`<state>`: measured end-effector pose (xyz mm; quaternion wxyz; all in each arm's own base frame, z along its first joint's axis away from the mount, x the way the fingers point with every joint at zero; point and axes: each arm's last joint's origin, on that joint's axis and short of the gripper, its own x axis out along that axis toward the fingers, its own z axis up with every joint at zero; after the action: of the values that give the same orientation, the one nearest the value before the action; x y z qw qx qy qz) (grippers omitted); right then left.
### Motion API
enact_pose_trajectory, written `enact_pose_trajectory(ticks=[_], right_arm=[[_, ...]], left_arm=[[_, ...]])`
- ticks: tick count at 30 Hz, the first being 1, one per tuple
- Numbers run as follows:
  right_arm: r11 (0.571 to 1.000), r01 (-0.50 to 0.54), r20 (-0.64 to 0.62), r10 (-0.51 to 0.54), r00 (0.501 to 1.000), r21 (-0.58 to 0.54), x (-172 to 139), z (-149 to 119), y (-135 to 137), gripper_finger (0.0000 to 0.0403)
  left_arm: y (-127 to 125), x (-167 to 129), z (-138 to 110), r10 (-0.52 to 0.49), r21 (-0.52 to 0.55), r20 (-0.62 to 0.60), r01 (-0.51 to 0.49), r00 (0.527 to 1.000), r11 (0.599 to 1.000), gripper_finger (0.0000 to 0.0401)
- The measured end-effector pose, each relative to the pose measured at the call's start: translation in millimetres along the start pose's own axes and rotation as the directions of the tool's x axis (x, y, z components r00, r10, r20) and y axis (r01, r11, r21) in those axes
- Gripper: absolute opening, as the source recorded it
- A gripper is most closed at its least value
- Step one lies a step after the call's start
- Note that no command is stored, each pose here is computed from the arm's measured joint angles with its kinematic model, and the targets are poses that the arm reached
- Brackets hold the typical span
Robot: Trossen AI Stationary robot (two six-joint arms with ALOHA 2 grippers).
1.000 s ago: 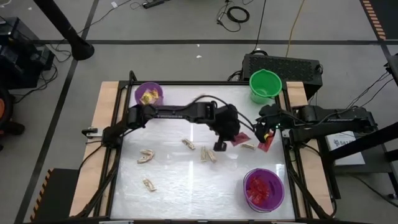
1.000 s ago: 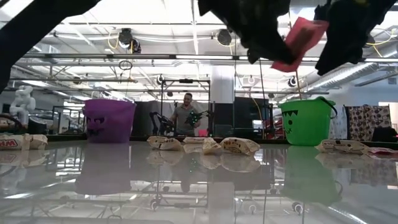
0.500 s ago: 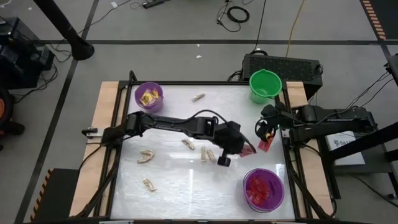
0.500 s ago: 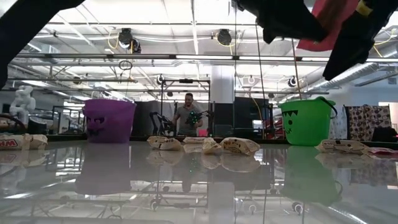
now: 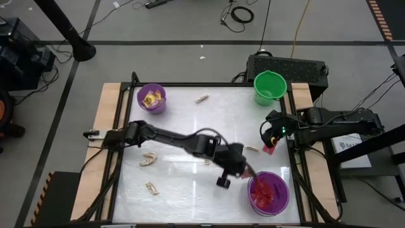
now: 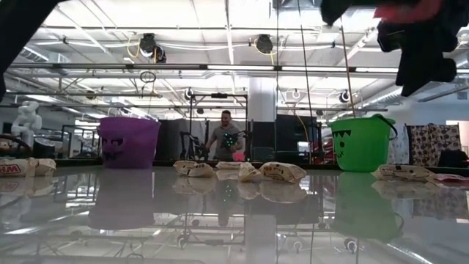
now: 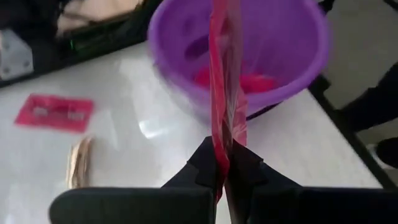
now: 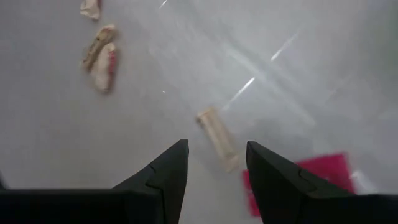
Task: Sort candy by brand, put in halloween buckets
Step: Put the red candy into the bottom violet bucket
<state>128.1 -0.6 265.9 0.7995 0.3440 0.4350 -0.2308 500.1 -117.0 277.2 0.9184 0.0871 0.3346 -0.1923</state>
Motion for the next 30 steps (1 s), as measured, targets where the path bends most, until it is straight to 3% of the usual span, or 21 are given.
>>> enact_pose_trajectory(ticks=[5,11,19,25,30], right_arm=[[0.987,-0.031,-0.038,0.038,0.999,0.160,-0.3,-2.8,2.7,0.0155],[0.970,-0.015,-0.006,0.017,1.000,0.244,-0.7,-6.0,5.5,0.0155],[0.968,-0.010,0.027,0.003,1.000,0.251,-1.1,-6.6,6.8,0.0155],[0.974,0.002,0.068,-0.018,0.998,0.224,-1.1,-5.0,6.6,0.0155],[0.981,0.004,0.067,-0.018,0.998,0.196,-1.1,-5.0,6.6,0.0155]], left_arm=[[-35.5,-2.7,23.4,0.037,0.071,0.168,-0.050,0.985,0.996,0.0014],[-58.0,-5.8,46.6,0.072,0.072,0.389,-0.108,0.918,0.991,0.0014],[-56.3,0.8,42.2,0.079,0.003,0.400,-0.088,0.913,0.996,0.0014],[-44.5,30.6,29.6,0.100,-0.023,0.427,-0.100,0.899,0.995,0.0014],[-42.4,54.9,22.5,0.085,-0.111,0.500,-0.033,0.862,0.993,0.0014]])
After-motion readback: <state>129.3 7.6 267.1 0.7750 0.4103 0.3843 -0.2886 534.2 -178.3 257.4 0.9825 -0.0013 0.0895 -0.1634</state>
